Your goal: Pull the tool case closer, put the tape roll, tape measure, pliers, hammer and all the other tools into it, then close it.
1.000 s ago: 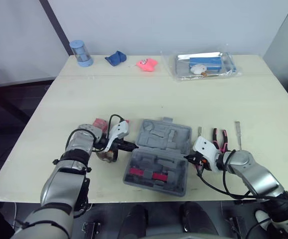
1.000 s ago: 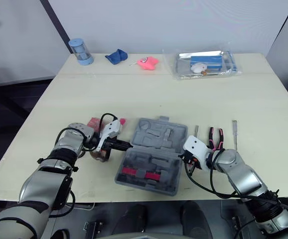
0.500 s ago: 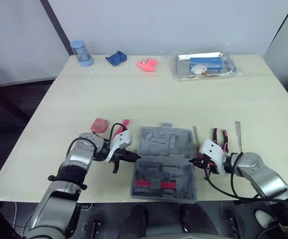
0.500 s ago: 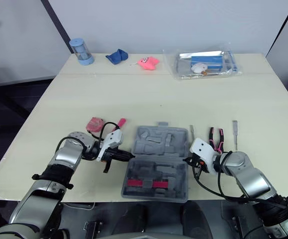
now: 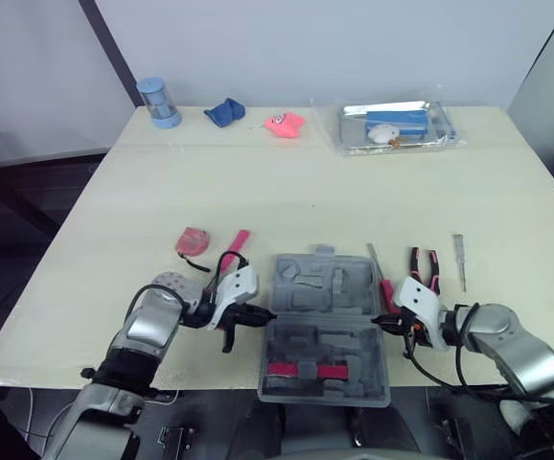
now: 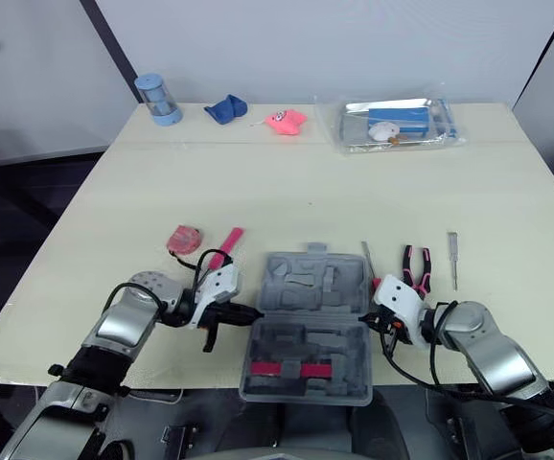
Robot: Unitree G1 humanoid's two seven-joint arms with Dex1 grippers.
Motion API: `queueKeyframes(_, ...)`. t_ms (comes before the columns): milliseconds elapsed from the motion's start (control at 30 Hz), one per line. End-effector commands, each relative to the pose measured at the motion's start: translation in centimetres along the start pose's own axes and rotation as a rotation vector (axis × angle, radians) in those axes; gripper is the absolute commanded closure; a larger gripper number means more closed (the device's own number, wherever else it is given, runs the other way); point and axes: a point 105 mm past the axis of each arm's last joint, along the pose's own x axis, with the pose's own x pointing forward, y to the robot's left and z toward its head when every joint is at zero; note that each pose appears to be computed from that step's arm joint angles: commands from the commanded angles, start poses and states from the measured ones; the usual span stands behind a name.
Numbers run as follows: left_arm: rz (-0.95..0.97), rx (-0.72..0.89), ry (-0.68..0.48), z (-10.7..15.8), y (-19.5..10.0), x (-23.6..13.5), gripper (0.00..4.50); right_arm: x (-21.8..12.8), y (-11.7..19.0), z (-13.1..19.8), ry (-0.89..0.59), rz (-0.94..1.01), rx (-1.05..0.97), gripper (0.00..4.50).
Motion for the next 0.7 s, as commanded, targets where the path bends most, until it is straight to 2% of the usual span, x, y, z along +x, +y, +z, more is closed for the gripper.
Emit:
queueKeyframes(33,-0.013,0.027,-0.017,0.6,-0.6,0.1,4.43,-0.4,0.5,1.4,-0.050,0.022,-0.029,4.50)
queueKeyframes(433,-0.029,0.035,-0.035,1.2,-1.0,0.9,4.43,-1.0,0.7,0.9,-0.041,0.010,-0.005,4.50)
queueKeyframes(700,-0.097,0.052,-0.028,1.3,-2.4,1.5,4.43,-1.6,0.9,0.5,-0.026,0.005,0.016,4.50)
